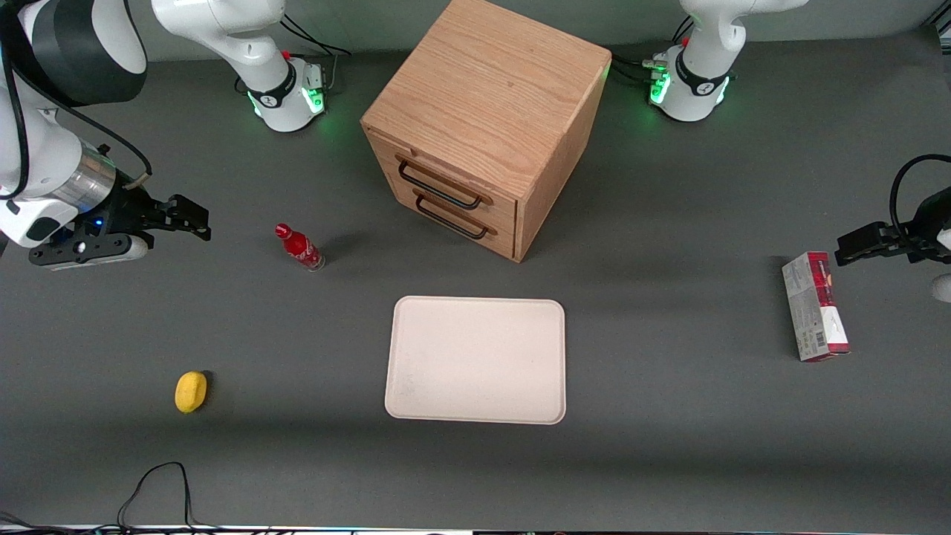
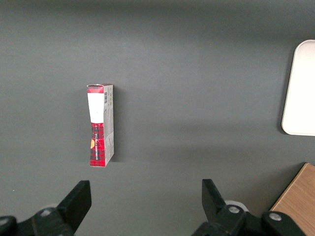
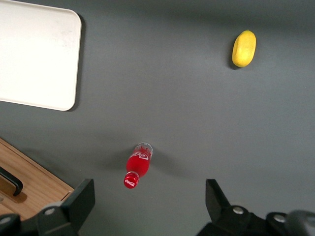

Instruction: Open upper drawer

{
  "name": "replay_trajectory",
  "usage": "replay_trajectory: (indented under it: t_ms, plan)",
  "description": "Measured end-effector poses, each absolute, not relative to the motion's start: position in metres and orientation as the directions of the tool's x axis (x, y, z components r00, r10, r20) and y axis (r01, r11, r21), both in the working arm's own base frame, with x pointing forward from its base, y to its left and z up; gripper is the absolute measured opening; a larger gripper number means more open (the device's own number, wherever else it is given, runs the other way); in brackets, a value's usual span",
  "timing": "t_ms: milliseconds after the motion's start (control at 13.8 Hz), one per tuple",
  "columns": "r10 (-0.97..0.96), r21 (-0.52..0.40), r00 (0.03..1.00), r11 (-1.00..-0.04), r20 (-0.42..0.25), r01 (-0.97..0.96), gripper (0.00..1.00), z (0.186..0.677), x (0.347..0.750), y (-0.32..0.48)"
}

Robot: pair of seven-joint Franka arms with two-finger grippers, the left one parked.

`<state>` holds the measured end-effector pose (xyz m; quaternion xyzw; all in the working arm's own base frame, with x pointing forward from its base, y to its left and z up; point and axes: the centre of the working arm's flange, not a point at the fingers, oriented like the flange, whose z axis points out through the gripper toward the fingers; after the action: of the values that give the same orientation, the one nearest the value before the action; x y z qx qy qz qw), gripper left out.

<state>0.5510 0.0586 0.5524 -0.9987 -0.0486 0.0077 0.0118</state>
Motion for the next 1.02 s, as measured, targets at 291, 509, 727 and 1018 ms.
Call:
replay_trajectory:
  t_ms: [291, 509, 727, 1018]
  plan:
    - [0.09, -0.025, 0.996, -0.996, -0.007, 0.09, 1.0, 0.556, 0.552, 0.055]
    - [0.092, -0.024, 0.996, -0.995, -0.004, 0.092, 1.0, 0.556, 0.557, 0.056]
    - [0.098, -0.024, 0.995, -0.995, -0.031, 0.097, 1.0, 0.55, 0.558, 0.06]
    - [0.121, -0.023, 0.992, -0.993, -0.046, 0.12, 1.0, 0.546, 0.559, 0.073]
